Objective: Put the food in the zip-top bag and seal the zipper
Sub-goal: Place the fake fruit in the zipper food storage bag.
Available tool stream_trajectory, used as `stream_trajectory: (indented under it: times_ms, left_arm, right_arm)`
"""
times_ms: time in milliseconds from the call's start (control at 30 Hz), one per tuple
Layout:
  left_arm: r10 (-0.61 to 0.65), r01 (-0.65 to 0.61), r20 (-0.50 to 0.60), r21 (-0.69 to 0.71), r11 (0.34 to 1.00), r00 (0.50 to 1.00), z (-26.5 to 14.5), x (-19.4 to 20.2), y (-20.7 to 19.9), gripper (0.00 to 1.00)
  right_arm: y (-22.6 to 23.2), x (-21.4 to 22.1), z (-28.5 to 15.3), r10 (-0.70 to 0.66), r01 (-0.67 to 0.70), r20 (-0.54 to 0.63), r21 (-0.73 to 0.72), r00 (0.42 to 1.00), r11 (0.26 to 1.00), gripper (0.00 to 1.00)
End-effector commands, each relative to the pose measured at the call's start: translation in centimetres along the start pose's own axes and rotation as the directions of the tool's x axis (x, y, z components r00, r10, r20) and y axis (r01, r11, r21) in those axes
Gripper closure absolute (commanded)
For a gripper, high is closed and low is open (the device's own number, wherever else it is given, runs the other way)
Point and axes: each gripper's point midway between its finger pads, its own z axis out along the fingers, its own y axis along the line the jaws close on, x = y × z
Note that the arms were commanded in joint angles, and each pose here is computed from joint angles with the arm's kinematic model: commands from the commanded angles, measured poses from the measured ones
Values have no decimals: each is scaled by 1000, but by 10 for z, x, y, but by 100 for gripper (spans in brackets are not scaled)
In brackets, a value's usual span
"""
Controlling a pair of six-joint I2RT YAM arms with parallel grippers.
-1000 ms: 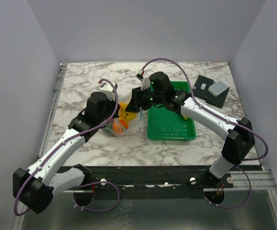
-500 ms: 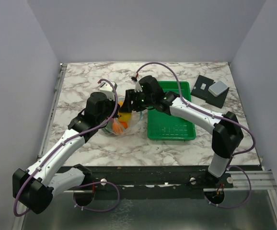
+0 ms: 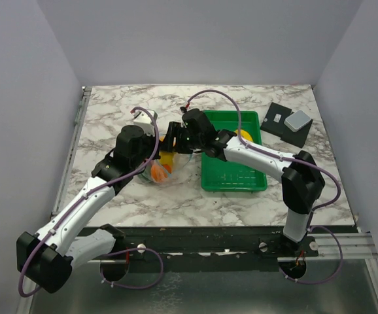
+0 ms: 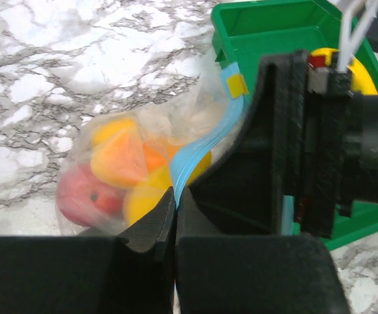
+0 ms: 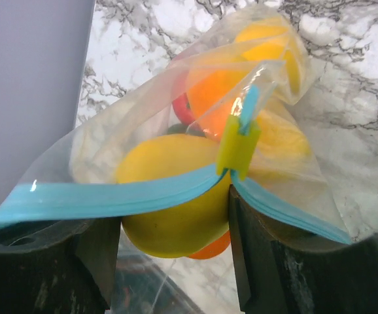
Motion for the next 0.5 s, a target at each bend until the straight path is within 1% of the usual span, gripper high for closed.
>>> stream_trajectory:
  times_ms: [0,167,333,467]
  left_arm:
    - [-7,7,4,86,996,1000,-6,0,-18,100]
    - [-8,6,20,99,995,1000,-9,-4,-20,100]
    - [-7,2,32,135,991,999,-13,-7,-26,100]
    - [-5,0,39,129,992,999,-14,-8,-25,100]
  right_arm:
    - [27,-22,10,79,-68,121,-90,989,994,65]
    - [35,-27,13,98,-78,169,-120,981,990,65]
    - [32,-17,33,120,-103,137,-124,983,987,65]
    - [35,-8,40,120,-104,104,-142,987,984,63]
